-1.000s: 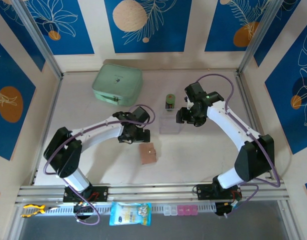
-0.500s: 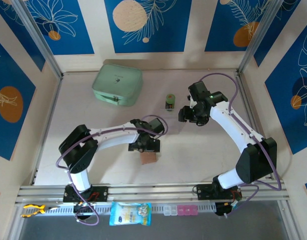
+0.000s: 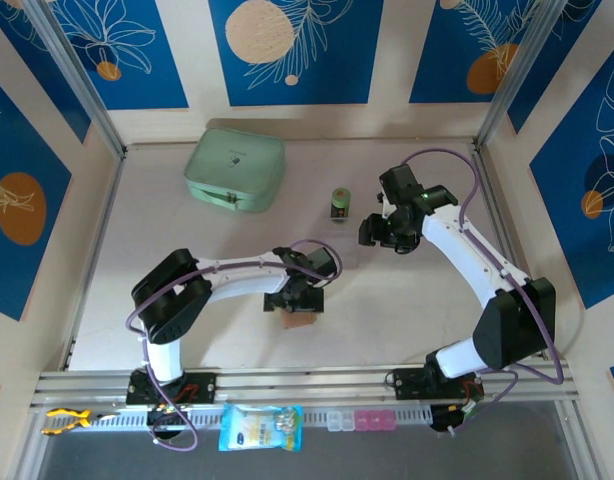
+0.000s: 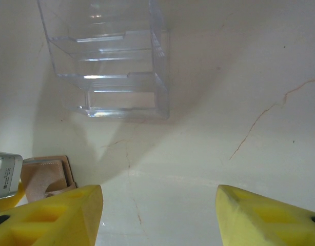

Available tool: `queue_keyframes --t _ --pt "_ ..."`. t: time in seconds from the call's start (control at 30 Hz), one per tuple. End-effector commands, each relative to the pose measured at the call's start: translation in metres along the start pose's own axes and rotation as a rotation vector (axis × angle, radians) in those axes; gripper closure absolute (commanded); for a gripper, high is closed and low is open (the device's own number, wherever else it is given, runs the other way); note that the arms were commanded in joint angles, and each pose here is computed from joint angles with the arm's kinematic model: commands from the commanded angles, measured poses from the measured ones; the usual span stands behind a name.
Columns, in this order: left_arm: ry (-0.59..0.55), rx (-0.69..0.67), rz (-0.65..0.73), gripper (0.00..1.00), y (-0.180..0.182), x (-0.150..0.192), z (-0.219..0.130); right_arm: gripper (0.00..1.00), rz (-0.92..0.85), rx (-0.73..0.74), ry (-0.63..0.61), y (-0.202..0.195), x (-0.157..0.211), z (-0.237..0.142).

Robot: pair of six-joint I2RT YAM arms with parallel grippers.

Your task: Take the credit cards out of the card holder

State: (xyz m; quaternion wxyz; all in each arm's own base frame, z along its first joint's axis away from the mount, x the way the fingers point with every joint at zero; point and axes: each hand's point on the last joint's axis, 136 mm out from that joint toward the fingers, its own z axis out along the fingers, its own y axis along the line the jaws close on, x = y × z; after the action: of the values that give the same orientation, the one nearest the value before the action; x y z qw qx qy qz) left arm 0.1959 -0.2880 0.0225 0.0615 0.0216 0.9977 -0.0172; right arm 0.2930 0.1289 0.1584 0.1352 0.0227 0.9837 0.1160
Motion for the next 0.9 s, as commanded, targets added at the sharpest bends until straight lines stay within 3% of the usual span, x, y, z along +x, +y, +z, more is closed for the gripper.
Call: queue_keyframes --t 0.0,0.4,0.67,0.87 --pt "0.009 -0.017 0.01 0.1 0.002 0.005 0.001 0.4 -0.011 -0.03 -0.004 0.001 0.006 -0.009" --pt "0.036 0.048 0.184 0.15 -0.012 0.022 -0.013 0.41 0.015 -0.021 -0.001 -0.003 0.018 -0.01" --pt "0.024 0.165 0.171 0.07 -0.037 0.018 -0.024 0.41 0.039 -0.017 0.018 -0.004 0.033 -0.003" --pt "-0.028 0.23 0.143 0.06 -0.037 0.014 -0.043 0.42 0.056 -0.001 0.05 -0.008 0.056 0.0"
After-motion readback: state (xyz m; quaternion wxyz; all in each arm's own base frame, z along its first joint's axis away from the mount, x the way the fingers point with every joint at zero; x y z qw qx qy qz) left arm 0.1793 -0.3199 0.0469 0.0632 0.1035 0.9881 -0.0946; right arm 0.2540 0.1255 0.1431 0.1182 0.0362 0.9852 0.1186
